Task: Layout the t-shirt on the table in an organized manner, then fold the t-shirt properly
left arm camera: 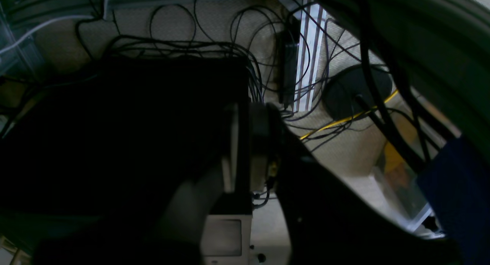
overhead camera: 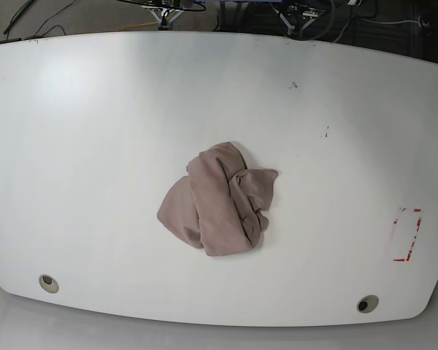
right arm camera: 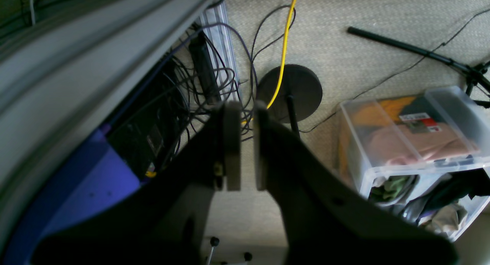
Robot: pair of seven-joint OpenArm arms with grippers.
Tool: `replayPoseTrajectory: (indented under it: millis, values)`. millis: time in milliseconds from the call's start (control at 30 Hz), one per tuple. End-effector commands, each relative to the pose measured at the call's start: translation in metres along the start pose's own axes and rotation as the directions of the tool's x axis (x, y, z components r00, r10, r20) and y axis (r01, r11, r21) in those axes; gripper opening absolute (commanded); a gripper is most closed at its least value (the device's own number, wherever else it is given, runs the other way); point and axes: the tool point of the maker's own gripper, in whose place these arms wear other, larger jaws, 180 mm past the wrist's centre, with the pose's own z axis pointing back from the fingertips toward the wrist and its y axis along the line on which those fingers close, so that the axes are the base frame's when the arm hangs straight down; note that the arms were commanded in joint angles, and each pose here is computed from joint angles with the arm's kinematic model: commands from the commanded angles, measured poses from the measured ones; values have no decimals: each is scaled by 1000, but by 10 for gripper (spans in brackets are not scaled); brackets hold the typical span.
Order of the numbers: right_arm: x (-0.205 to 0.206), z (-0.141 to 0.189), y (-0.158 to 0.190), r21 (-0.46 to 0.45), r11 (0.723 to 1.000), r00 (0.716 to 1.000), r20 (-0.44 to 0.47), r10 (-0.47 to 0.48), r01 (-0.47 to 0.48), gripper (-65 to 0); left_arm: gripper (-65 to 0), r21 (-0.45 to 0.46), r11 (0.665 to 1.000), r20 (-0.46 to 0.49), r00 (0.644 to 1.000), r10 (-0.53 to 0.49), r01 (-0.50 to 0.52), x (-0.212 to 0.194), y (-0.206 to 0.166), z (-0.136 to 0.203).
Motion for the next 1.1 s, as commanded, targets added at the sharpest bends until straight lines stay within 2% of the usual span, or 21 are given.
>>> replayPoseTrajectory:
  millis: [0, 1067]
  values:
    - [-3, 0, 0, 2, 1000, 1000, -2, 3, -3, -600, -604, 5, 1000, 9, 1000, -6, 6, 1, 3, 0]
    - [-2, 0, -1, 3, 1000, 1000, 4, 11, -11, -597, -604, 7, 1000, 21, 1000, -6, 6, 2, 3, 0]
